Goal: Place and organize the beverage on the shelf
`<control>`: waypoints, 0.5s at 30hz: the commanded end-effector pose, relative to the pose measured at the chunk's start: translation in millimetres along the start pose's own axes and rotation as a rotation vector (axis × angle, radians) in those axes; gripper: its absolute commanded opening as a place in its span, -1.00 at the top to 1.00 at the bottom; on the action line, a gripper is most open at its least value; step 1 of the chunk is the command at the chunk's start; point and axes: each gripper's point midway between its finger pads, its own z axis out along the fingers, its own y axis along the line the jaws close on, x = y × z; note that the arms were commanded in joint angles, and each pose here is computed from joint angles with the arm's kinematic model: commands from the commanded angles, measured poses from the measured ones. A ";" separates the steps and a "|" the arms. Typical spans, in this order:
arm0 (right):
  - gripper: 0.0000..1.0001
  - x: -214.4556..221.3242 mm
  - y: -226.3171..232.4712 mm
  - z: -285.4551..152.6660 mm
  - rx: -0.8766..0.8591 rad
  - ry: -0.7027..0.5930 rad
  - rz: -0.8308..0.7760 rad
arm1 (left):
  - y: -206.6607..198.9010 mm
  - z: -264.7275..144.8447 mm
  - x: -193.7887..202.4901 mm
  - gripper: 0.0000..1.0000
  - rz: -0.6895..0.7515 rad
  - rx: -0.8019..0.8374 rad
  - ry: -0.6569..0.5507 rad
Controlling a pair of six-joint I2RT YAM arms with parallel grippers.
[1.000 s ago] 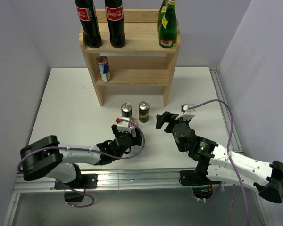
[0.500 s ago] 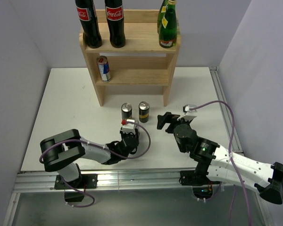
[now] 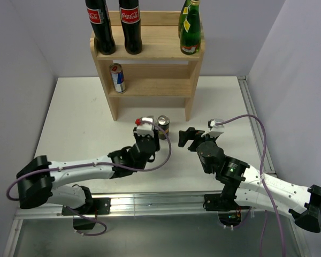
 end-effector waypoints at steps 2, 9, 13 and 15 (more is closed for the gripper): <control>-0.95 -9.1 2.8 0.1 -0.001 -0.034 0.023 | -5.0 -8.4 -106.8 0.99 -0.038 -0.008 -0.144; -0.95 -13.0 6.9 0.8 -0.010 -0.040 0.025 | 18.0 29.9 -178.1 0.99 -0.071 -0.045 -0.234; -0.95 -15.8 4.8 -0.6 -0.006 -0.048 0.024 | 34.7 59.3 -210.1 0.99 -0.068 -0.088 -0.275; -0.96 -15.3 2.5 -1.0 0.001 -0.049 0.022 | 36.1 76.1 -209.6 0.99 -0.051 -0.096 -0.270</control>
